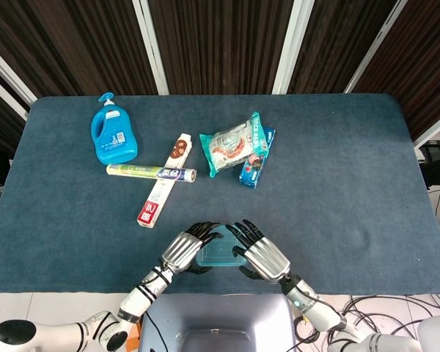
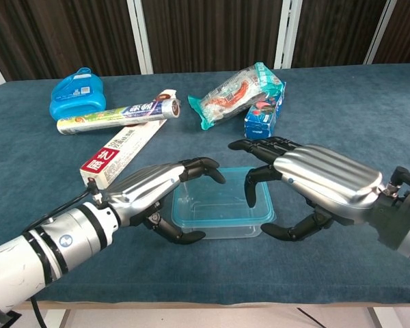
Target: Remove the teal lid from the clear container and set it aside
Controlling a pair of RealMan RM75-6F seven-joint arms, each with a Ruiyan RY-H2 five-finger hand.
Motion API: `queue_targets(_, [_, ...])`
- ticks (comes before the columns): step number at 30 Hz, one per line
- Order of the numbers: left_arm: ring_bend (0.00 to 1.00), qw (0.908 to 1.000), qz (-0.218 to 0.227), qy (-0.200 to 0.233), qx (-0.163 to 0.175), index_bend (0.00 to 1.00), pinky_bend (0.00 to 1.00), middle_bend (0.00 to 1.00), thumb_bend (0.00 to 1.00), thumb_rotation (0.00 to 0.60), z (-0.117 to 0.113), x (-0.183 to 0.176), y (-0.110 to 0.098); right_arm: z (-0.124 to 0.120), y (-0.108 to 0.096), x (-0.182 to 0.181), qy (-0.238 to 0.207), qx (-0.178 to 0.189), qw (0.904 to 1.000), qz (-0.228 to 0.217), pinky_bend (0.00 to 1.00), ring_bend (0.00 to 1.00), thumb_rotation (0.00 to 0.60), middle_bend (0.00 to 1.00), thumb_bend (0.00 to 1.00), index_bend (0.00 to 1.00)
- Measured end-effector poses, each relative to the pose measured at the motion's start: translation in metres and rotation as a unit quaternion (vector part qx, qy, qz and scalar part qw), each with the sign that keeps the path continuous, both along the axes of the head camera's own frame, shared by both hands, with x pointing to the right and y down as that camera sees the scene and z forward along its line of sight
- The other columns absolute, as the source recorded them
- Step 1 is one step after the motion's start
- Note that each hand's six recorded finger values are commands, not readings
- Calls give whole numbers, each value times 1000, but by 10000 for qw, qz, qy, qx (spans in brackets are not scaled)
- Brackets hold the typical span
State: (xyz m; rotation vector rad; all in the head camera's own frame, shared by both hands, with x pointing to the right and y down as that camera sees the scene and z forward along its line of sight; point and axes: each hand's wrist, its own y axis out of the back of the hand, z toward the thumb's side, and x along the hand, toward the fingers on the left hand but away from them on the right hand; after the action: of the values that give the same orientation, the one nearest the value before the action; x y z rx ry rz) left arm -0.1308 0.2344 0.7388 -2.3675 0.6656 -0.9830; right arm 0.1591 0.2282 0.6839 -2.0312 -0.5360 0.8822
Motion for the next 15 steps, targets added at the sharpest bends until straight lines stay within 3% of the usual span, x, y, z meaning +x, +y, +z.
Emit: queue_targets(15, [247, 10000, 26, -31, -13, 315, 159, 330, 265, 600, 2, 0, 1, -7, -7, 0, -48, 48, 9999, 96, 0, 0, 600, 15, 252, 507])
